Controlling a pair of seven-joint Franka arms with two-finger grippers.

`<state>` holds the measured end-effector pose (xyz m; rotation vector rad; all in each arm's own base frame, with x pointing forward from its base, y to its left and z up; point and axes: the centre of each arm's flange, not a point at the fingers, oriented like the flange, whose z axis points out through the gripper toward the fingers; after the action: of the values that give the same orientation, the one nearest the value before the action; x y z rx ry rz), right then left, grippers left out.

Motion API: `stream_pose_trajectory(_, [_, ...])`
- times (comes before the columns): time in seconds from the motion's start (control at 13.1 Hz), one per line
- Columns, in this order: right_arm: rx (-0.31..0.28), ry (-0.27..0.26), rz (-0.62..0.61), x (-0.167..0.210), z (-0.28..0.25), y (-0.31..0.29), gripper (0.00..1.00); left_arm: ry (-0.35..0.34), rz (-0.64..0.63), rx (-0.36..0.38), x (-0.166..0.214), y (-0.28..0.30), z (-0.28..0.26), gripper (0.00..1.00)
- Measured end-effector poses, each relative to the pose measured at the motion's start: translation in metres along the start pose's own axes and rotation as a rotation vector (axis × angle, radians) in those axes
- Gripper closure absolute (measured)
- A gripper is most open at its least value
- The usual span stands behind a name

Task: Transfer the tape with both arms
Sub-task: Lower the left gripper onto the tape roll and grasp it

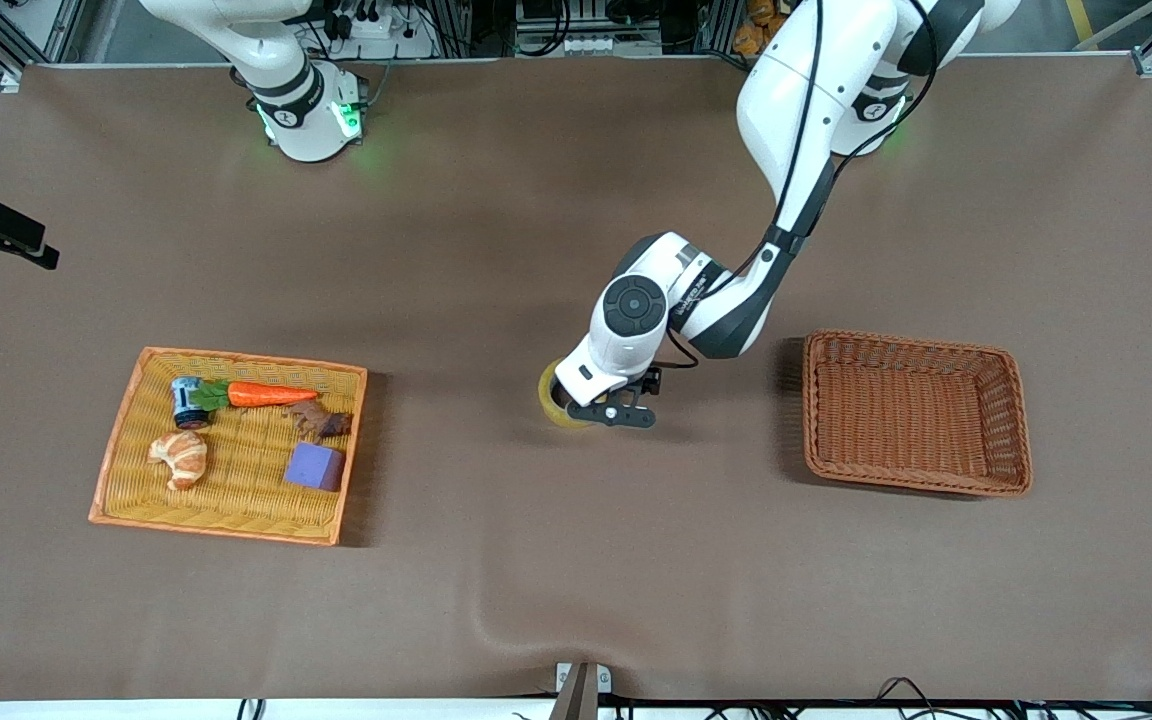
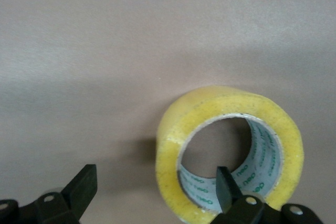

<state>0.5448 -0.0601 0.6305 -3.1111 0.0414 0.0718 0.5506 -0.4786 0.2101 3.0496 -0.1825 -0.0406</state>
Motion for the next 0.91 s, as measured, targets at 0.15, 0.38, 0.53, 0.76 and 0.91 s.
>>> stream_pose_trajectory(0.15, [0.000, 0.002, 0.003, 0.000, -0.001, 0.000, 0.00, 0.017, -0.012, -0.016, 0.000, 0.004, 0.003, 0.00])
stream_pose_trajectory(0.38, [-0.001, 0.013, 0.010, 0.000, -0.006, 0.004, 0.00, 0.022, -0.028, -0.040, 0.001, 0.006, 0.013, 0.19])
stream_pose_trajectory(0.53, [-0.001, 0.016, 0.012, -0.001, -0.007, 0.005, 0.00, 0.018, -0.030, -0.037, 0.000, 0.004, 0.021, 0.40])
stream_pose_trajectory(0.76, [-0.001, 0.017, 0.013, -0.001, -0.008, 0.005, 0.00, 0.025, -0.032, -0.040, 0.002, 0.004, 0.022, 0.73])
stream_pose_trajectory(0.91, [-0.001, 0.019, 0.013, -0.001, -0.009, 0.005, 0.00, 0.062, -0.040, -0.060, 0.014, 0.003, 0.002, 0.78])
